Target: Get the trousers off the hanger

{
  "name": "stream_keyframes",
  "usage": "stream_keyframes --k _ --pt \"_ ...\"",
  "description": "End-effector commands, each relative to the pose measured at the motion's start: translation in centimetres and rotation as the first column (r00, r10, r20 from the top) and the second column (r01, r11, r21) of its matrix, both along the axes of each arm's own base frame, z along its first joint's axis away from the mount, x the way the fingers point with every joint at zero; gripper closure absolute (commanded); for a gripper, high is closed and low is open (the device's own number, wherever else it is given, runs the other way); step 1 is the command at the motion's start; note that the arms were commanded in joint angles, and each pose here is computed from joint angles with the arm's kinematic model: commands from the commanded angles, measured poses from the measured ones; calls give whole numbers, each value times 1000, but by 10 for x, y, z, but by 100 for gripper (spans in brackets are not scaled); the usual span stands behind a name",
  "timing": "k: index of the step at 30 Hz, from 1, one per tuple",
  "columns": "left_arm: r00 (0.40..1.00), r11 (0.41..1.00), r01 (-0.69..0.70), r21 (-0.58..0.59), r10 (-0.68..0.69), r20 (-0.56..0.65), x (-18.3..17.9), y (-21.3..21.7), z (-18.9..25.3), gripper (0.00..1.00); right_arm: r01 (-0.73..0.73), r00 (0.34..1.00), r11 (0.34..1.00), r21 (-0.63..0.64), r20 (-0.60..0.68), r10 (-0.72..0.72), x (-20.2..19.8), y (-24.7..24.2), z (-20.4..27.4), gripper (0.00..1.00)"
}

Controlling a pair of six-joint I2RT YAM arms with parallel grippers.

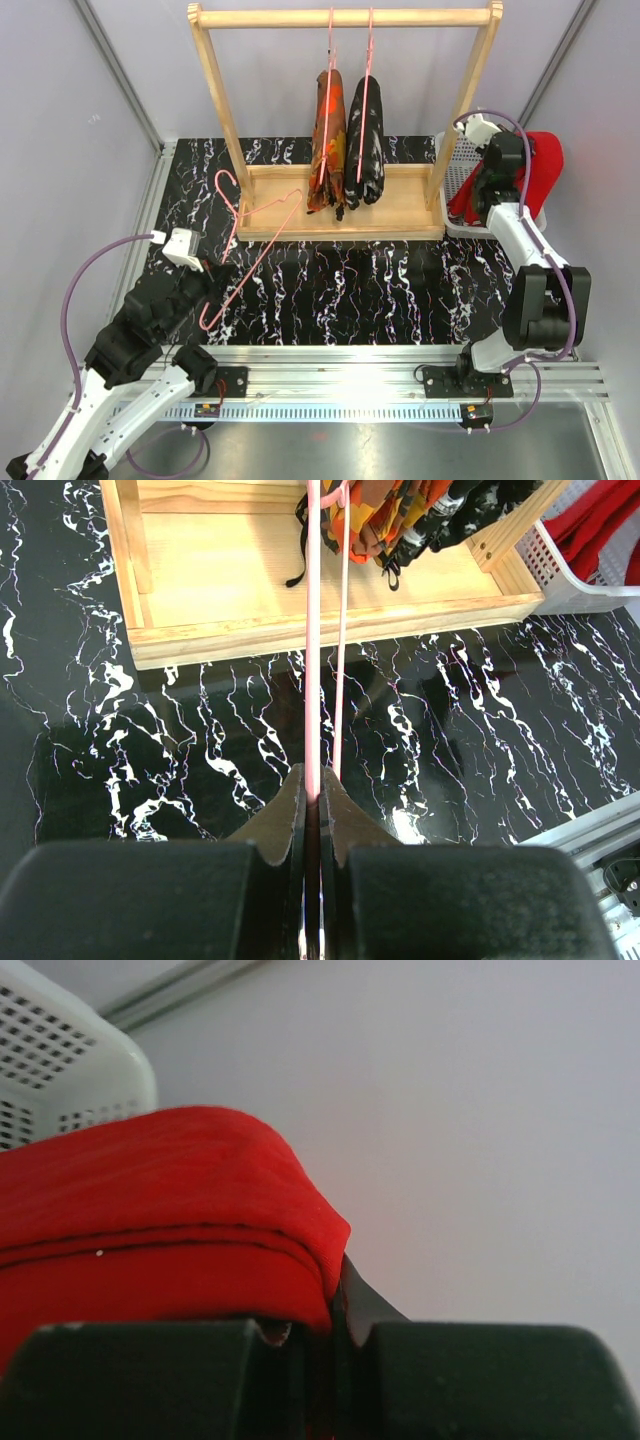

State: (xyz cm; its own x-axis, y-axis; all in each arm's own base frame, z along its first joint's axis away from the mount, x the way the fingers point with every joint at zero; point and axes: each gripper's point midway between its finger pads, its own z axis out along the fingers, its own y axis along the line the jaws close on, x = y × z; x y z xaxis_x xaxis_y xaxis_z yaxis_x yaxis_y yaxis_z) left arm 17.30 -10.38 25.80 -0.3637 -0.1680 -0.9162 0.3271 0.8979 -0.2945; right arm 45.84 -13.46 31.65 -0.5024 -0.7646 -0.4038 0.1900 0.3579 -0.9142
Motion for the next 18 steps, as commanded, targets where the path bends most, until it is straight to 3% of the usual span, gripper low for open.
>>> stream_keyframes --k 1,7,11,12,13,18 --pt "999 999 16 -37 -14 49 2 -5 13 100 -93 995 991 101 45 89 22 21 1 100" --pt "999 999 13 -34 -11 44 3 -5 12 100 -144 988 953 267 -12 153 30 38 -55 100" --pt "999 1000 12 -29 -11 35 4 -6 11 100 -114 989 906 407 -43 143 34 46 -79 94" --pt "999 1000 10 -28 -9 34 4 -5 10 100 -99 987 880 465 -63 145 31 50 -90 89" --pt "999 999 10 -33 -9 38 4 -5 11 100 -105 987 856 506 -52 152 32 56 -91 76" --pt "999 1000 11 -26 -10 33 5 -5 10 100 -54 987 691 721 -65 146 24 80 -99 50"
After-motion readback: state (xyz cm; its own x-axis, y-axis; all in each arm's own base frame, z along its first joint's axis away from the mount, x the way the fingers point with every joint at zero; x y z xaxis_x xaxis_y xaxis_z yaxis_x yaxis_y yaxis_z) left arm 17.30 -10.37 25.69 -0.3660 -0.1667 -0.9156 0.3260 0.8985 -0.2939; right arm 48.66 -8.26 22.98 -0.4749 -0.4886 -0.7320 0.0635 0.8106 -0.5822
